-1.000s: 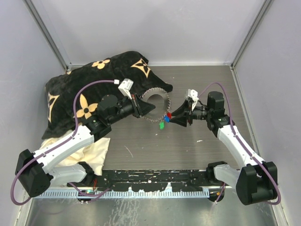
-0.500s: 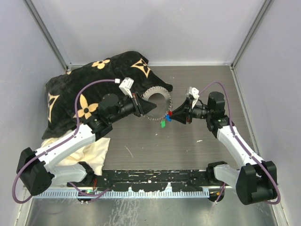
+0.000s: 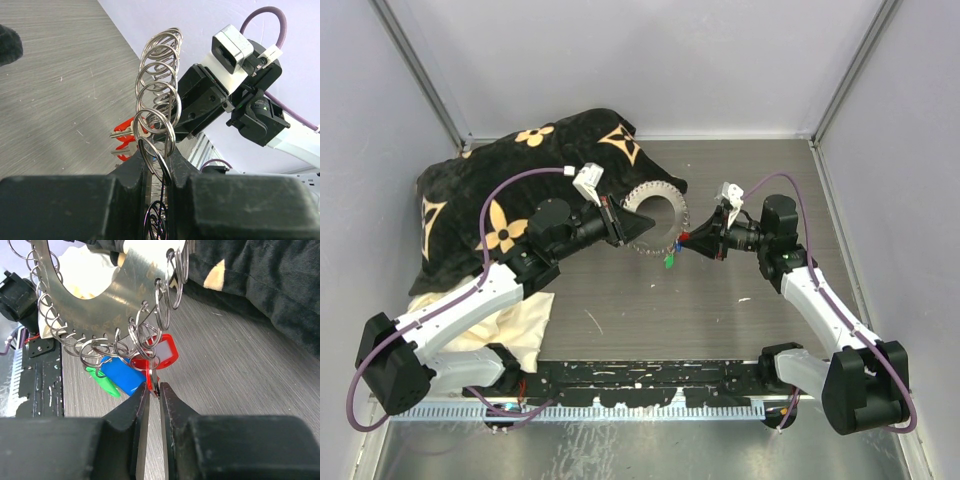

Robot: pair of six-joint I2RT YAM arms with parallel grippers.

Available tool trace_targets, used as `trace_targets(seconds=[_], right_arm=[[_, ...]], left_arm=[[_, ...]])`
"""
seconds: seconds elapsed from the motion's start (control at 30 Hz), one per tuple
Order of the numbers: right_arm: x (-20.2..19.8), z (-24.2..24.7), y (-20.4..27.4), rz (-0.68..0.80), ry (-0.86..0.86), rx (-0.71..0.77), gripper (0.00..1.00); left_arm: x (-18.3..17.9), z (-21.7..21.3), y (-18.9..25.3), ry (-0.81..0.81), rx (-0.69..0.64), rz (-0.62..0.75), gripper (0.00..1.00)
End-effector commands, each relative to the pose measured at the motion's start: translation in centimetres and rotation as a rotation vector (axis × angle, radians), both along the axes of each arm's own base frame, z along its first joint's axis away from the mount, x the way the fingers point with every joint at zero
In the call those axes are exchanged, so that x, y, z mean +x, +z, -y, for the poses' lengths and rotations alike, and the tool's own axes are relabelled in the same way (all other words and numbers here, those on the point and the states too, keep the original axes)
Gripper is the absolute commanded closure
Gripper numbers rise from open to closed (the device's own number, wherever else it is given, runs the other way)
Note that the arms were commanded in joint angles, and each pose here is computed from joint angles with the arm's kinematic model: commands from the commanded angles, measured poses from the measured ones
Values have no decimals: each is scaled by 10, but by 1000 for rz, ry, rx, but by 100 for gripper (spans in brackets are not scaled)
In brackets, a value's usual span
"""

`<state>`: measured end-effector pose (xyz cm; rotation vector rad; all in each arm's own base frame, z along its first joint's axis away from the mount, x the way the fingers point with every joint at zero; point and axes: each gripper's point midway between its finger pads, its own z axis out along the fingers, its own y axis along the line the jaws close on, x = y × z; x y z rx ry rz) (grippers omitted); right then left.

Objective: Remove the keys from the keyring
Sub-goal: Pick up the key from the keyring.

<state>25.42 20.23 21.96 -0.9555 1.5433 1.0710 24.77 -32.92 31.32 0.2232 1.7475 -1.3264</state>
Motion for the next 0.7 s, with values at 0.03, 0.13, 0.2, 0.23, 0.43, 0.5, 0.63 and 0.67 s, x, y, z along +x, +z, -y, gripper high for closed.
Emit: trace_targets(seconds=[0.03,0.13,0.2,0.23,0.43,0.5,0.63,0.67], right_arm=[[8,6,22,78,-34,-3,82],[9,9,26,107,-35,-25,88],[8,11,25,110,-35,-46,93],[8,12,25,116,-35,-58,95],[3,13,22,140,-11,-98,99],[2,13,21,144,-7,-107,99],[3,16,15,159,-18,-152,99],[5,17,15,168,-26,-165,99]], left_arm=[[-3,-6,58,4,-114,131,100],[-2,-9,56,23,-87,134,100],[1,-12,52,42,-59,133,100],[2,-14,51,54,-46,135,100],[5,-18,45,79,-14,137,100],[5,-18,45,78,-14,138,100],[6,-18,43,83,-2,145,100],[6,-18,43,83,0,147,100]])
